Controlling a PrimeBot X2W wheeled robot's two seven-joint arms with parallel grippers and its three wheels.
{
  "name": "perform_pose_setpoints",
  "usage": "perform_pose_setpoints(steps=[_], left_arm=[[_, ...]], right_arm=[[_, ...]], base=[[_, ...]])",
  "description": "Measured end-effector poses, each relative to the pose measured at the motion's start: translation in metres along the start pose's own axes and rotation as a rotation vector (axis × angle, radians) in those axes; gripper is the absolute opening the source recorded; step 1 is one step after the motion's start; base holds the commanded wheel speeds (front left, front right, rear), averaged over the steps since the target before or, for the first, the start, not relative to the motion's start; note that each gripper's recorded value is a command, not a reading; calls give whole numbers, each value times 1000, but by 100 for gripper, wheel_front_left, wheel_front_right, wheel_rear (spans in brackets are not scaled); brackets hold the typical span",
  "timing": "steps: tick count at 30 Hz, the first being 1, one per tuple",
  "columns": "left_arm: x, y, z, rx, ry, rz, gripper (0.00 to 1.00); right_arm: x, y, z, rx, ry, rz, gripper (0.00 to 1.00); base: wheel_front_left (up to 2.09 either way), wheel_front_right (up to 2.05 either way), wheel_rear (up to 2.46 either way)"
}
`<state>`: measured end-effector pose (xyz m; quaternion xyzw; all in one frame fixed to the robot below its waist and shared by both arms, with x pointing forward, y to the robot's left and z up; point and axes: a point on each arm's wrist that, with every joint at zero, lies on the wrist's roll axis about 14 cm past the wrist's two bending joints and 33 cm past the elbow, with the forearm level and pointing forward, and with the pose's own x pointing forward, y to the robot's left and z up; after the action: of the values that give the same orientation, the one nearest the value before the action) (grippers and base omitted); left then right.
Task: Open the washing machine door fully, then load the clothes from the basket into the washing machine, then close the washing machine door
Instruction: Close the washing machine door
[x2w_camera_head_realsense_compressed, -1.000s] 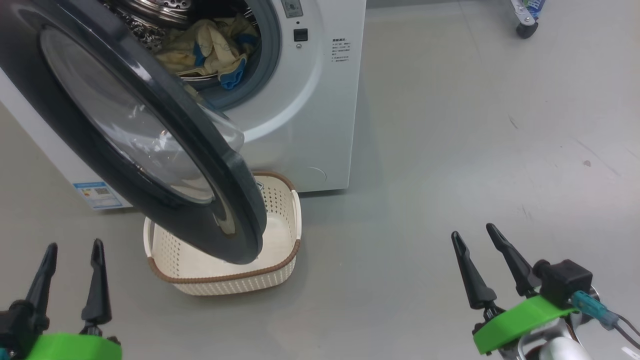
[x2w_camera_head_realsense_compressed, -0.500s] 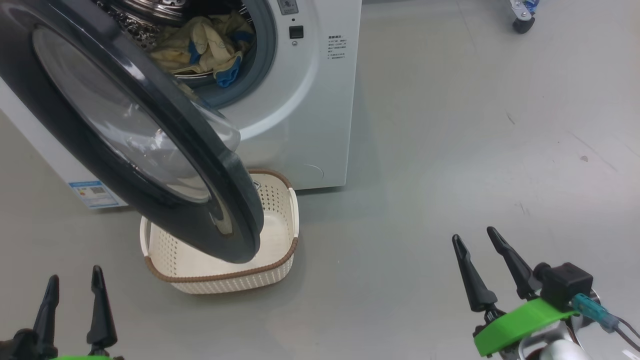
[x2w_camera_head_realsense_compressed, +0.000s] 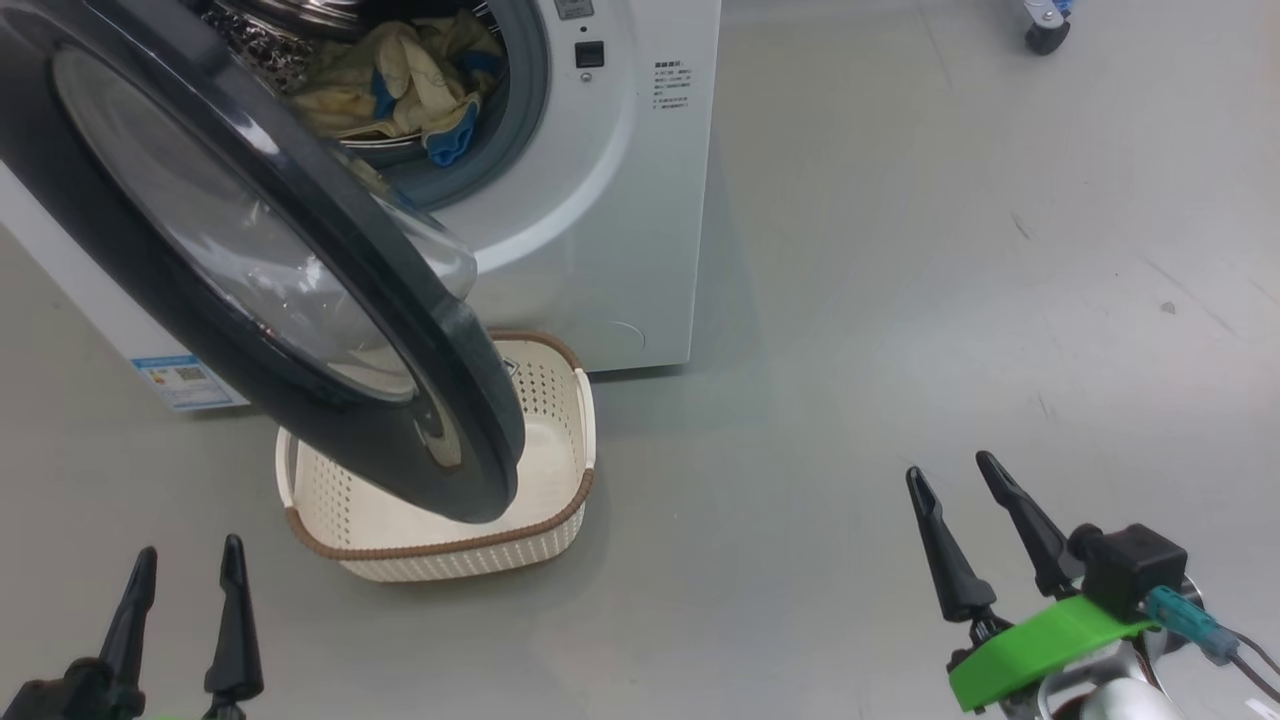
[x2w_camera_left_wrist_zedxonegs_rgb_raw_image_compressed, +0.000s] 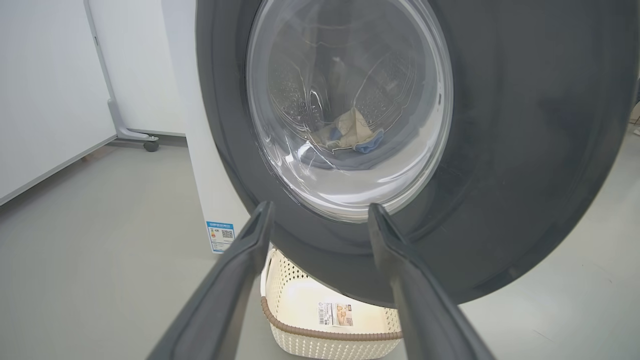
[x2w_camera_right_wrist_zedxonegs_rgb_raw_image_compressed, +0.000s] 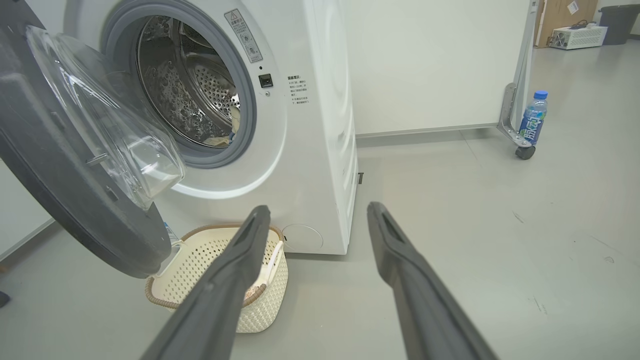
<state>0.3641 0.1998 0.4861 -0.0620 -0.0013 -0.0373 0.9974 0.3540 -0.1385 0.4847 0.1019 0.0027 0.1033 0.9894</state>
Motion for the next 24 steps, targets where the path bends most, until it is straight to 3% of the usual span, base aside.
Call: perform_pose_setpoints(steps=[24], left_arm=[[-2,1,-2,-8,0,11,100]], right_arm=[[-1,0,1,-4,-4,-1,100]], base=[[0,0,0]])
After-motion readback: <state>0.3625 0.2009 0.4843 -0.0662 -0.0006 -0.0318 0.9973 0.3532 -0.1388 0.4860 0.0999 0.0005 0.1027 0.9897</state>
